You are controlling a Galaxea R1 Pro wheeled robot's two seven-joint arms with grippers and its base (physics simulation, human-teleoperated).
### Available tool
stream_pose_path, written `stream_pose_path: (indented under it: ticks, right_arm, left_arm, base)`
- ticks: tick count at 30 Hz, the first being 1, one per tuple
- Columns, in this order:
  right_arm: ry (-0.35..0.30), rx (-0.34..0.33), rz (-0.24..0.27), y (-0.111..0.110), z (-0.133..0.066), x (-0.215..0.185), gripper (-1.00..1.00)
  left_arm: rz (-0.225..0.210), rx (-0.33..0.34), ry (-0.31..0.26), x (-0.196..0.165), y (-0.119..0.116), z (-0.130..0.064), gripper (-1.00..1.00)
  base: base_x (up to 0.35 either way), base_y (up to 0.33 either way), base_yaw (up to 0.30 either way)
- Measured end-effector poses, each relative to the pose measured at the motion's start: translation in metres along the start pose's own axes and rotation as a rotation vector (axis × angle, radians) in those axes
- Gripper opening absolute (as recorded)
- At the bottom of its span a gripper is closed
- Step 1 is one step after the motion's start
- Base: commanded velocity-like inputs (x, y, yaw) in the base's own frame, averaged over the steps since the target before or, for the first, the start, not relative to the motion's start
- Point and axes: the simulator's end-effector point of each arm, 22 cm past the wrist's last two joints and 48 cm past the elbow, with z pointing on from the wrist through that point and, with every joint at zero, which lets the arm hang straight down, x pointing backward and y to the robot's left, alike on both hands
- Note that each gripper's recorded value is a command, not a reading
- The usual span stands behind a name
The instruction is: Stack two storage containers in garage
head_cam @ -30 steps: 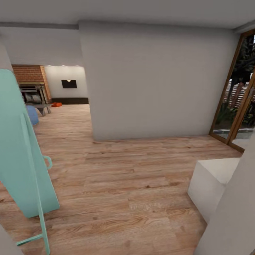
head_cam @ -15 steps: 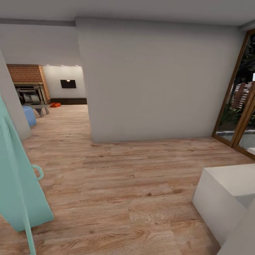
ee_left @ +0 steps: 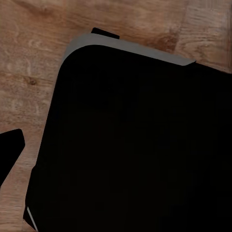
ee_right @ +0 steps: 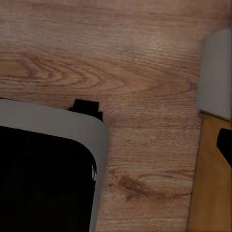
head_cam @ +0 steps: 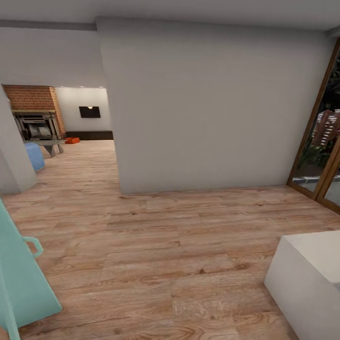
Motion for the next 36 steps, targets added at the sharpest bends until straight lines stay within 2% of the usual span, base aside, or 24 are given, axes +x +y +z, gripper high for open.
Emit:
stream_pose_path:
  ticks: [36]
  right_arm:
    - [0.007,0.002,0.000,-0.0028,-0.0001,0.0020,1.00]
  left_arm:
    - [-0.004,-0.001,-0.002,-0.0003,0.0003,0.0000,1.00]
  base:
    - [0.322,0.000,0.000]
